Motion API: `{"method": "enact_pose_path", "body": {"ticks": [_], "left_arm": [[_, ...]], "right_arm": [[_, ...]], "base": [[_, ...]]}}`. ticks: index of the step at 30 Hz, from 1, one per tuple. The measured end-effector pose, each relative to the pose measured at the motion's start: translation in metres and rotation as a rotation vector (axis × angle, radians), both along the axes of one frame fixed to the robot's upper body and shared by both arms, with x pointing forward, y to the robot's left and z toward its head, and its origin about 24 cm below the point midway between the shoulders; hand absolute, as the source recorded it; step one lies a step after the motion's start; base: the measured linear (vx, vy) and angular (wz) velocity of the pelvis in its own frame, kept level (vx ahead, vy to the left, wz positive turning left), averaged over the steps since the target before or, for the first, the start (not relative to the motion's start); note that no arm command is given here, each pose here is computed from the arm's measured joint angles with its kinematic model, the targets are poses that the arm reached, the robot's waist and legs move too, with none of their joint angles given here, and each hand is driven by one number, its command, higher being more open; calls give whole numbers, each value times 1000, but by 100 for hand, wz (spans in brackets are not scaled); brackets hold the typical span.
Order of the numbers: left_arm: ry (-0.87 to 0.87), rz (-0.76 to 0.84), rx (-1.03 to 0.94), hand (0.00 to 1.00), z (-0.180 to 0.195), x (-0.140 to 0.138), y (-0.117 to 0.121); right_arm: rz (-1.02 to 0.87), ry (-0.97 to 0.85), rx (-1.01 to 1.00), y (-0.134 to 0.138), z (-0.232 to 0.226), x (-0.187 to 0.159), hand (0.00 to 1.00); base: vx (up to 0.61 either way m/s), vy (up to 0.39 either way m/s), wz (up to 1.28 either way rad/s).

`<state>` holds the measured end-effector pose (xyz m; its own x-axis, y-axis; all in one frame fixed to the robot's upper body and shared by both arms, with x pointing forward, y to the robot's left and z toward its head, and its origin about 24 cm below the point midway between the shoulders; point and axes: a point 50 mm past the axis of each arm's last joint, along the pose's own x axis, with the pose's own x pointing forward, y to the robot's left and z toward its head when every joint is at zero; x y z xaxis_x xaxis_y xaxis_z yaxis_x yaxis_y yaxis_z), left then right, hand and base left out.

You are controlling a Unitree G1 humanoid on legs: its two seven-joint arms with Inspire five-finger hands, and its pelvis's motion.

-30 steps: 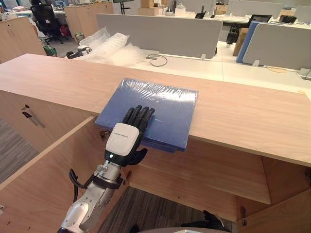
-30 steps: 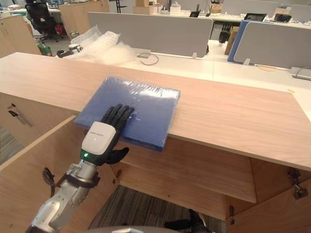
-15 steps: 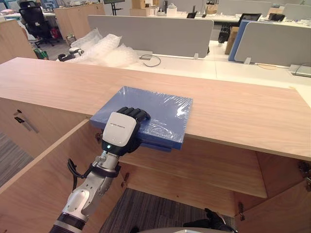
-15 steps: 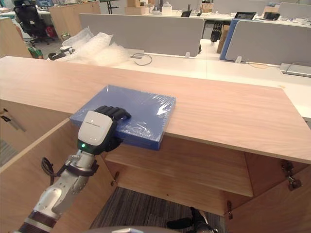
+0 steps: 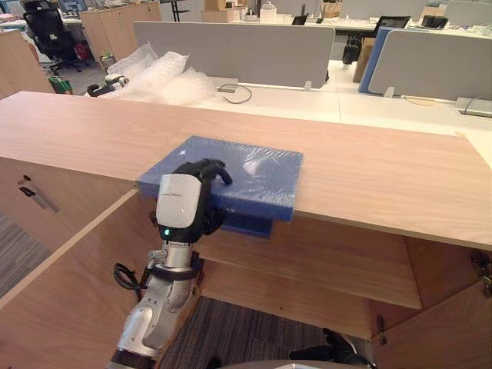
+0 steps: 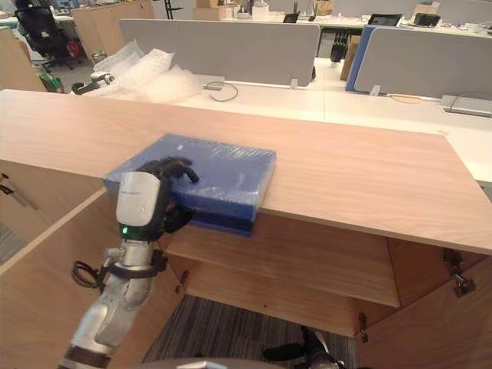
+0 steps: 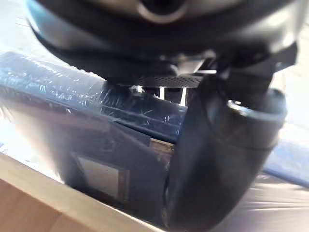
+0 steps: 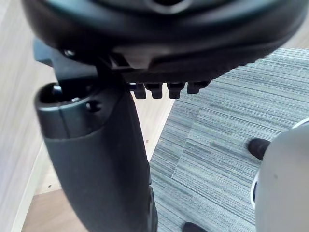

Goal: Walk over to the cabinet, pick up the folder, carry it to the office cabinet, place the folder inside the office cabinet, then close the office cabinet door

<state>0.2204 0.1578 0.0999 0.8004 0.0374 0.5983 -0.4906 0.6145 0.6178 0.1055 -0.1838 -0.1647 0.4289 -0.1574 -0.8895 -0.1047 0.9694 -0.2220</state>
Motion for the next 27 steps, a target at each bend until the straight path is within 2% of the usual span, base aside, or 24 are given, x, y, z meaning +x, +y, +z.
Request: {"method": "enact_pose_path", "body": {"ticks": [2, 4, 11, 15, 17, 20, 27], "left_arm": [[-36, 32, -258, 0, 10, -11, 11], [-55, 42, -425, 0, 13, -18, 20], [-164, -1, -761, 0, 29, -49, 43], [-253, -47, -945, 0, 37, -57, 53], [-301, -82, -1086, 0, 37, -61, 55], [-337, -118, -1198, 0, 37, -65, 55], [-320, -199, -1382, 0, 30, -62, 50]], "right_arm": [[-45, -14, 20, 3, 0, -1, 100], [-108, -50, 42, 4, 2, -3, 100], [-335, -408, 123, 8, 46, 20, 100], [-445, -536, 159, 11, 70, 20, 100], [-498, -593, 159, 7, 81, 20, 100], [-537, -655, 131, -1, 94, 18, 100], [-648, -884, 21, -15, 146, 29, 100]], "base": [[60, -3, -34], [53, -12, -26], [2, 13, -38], [-42, 30, -41], [-7, 37, -55], [15, 45, -57], [19, 56, -58]]}}
